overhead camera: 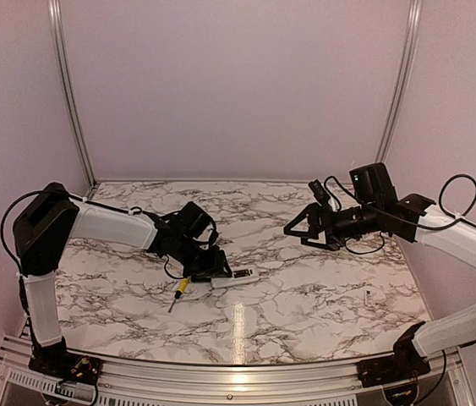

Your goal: Unload the batteries from the remote control

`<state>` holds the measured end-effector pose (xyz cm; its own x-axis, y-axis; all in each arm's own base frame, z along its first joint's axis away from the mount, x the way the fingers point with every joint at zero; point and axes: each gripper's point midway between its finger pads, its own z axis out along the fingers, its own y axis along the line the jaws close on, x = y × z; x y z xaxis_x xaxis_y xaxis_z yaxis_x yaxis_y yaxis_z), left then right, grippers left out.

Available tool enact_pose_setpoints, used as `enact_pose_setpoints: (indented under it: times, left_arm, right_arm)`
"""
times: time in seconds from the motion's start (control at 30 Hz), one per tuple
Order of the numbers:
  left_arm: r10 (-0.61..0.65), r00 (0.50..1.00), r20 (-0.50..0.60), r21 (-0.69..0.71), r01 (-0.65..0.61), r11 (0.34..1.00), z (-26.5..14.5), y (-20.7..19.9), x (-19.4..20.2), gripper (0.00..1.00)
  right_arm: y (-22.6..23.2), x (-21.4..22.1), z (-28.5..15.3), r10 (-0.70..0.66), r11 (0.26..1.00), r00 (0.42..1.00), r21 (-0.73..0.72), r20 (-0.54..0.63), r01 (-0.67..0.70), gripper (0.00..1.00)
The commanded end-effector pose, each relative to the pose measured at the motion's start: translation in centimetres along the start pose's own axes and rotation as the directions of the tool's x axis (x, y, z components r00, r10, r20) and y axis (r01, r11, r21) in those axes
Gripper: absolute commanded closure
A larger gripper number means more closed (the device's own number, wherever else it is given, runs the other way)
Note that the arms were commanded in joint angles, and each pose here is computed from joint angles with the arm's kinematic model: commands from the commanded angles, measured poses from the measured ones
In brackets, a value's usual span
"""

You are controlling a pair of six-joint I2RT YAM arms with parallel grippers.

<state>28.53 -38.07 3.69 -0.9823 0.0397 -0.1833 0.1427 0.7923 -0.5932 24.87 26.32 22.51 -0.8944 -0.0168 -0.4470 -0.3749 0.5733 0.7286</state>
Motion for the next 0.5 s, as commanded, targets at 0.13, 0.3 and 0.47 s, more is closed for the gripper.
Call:
enact_pose_setpoints:
  times: [0.13, 0.3, 0.47]
  left_arm:
    - [0.059, 0.998, 0.022, -0.15, -0.055, 0.987, -1.8, 1.5, -0.8, 0.43]
    - [0.082, 0.996, 0.032, -0.181, -0.075, 0.981, -2.5, 1.4, -1.3, 0.33]
    - [0.095, 0.994, 0.057, -0.199, -0.081, 0.977, -3.4, 1.3, -1.8, 0.21]
  right_arm:
    - [0.8, -0.5, -1.0, -0.028, 1.0, 0.999, 0.003, 0.016, 0.028, 0.06]
    - [0.8, -0.2, -1.4, -0.025, 1.0, 0.999, 0.004, 0.022, 0.025, 0.06]
    - [0.8, 0.0, -1.6, -0.025, 1.0, 0.999, 0.003, 0.026, 0.025, 0.06]
